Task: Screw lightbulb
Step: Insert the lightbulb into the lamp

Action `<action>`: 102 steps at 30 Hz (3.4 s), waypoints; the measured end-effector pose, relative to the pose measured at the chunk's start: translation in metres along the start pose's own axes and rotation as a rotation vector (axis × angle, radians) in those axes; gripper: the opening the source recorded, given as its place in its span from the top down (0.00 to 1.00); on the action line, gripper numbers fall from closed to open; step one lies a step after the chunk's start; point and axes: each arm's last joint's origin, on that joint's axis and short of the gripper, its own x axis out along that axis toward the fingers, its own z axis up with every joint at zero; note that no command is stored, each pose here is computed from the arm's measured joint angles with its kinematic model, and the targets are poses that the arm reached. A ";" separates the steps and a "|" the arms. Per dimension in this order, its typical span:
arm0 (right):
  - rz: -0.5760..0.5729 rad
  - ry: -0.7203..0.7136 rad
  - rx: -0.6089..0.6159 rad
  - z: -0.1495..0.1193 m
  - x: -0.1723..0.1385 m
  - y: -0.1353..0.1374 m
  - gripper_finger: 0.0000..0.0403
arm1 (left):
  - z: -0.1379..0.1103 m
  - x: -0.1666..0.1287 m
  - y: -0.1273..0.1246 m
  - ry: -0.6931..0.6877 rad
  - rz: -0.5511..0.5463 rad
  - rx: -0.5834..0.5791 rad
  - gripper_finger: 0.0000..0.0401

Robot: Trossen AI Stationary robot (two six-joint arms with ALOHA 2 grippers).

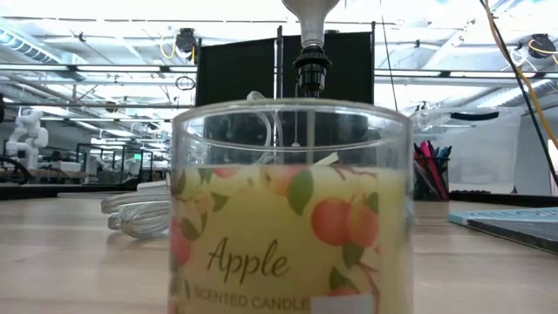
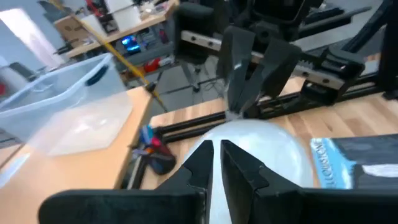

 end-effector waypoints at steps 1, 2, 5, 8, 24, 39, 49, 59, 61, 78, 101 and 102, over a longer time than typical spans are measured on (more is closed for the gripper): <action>-0.007 0.006 -0.002 0.000 -0.001 0.000 1.00 | 0.000 -0.004 -0.002 0.013 -0.005 0.005 0.92; -0.017 0.009 0.001 0.001 -0.002 0.001 1.00 | 0.003 -0.010 -0.003 0.009 -0.013 0.011 0.94; -0.092 0.038 0.010 0.001 -0.003 -0.001 1.00 | 0.012 -0.027 -0.011 -0.025 -0.037 0.039 0.99; -0.119 0.068 0.029 -0.001 -0.003 -0.001 1.00 | 0.012 -0.038 -0.020 -0.042 -0.014 0.046 0.99; -0.142 0.227 0.149 -0.024 0.003 0.008 1.00 | -0.081 -0.010 -0.059 -0.098 -0.004 -0.141 1.00; -0.125 0.165 0.113 -0.018 0.006 0.009 1.00 | -0.080 -0.009 -0.042 -0.175 -0.032 -0.142 1.00; -0.121 0.171 0.100 -0.018 0.006 0.010 1.00 | -0.083 -0.008 -0.029 -0.187 -0.022 -0.168 1.00; -0.110 0.176 0.092 -0.018 0.004 0.012 1.00 | -0.088 -0.004 -0.020 -0.178 0.001 -0.179 1.00; -0.102 0.175 0.089 -0.017 0.003 0.014 1.00 | -0.089 -0.004 -0.018 -0.176 0.005 -0.180 1.00; -0.057 0.231 0.085 -0.023 -0.002 0.021 1.00 | -0.096 0.009 -0.017 -0.170 -0.007 -0.177 1.00; -0.168 0.226 0.011 -0.021 0.004 0.011 1.00 | -0.086 -0.016 -0.023 -0.180 -0.160 -0.126 1.00; -0.168 0.225 0.005 -0.021 0.004 0.011 1.00 | -0.086 -0.016 -0.024 -0.184 -0.163 -0.123 1.00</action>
